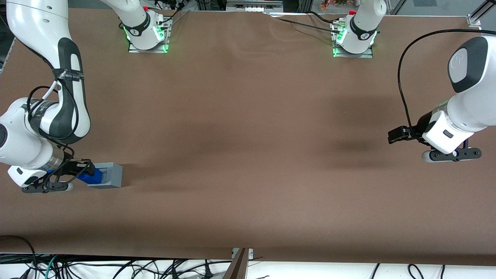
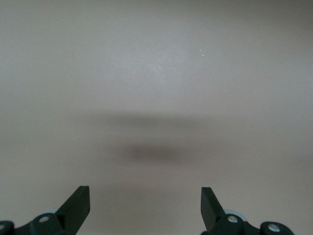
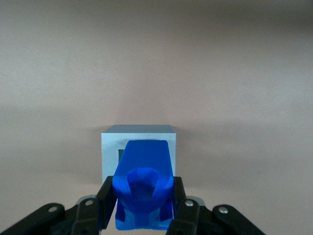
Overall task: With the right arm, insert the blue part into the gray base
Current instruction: 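Align the blue block above the gray base's square hole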
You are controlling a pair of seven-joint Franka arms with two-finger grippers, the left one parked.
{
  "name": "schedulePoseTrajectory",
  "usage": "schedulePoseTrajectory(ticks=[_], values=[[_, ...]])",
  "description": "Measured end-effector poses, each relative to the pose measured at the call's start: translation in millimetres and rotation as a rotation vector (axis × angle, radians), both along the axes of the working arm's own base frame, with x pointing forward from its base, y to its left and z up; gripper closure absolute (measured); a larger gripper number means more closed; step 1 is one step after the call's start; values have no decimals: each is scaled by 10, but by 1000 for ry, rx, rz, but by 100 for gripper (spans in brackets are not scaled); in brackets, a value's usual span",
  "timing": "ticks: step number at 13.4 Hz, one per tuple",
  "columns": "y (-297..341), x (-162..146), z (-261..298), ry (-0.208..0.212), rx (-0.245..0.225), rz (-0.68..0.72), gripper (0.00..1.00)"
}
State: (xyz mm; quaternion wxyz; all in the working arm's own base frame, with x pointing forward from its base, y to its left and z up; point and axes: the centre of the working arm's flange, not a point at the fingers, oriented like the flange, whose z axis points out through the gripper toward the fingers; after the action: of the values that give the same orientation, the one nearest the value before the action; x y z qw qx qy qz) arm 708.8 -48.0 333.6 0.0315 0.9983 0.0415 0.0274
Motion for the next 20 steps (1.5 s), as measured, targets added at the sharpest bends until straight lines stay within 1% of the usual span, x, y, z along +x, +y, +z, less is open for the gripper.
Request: schedulePoseTrajectory(ticks=[13, 20], values=[[114, -18, -111, 39, 7, 23, 50], [118, -18, -120, 42, 7, 26, 50]])
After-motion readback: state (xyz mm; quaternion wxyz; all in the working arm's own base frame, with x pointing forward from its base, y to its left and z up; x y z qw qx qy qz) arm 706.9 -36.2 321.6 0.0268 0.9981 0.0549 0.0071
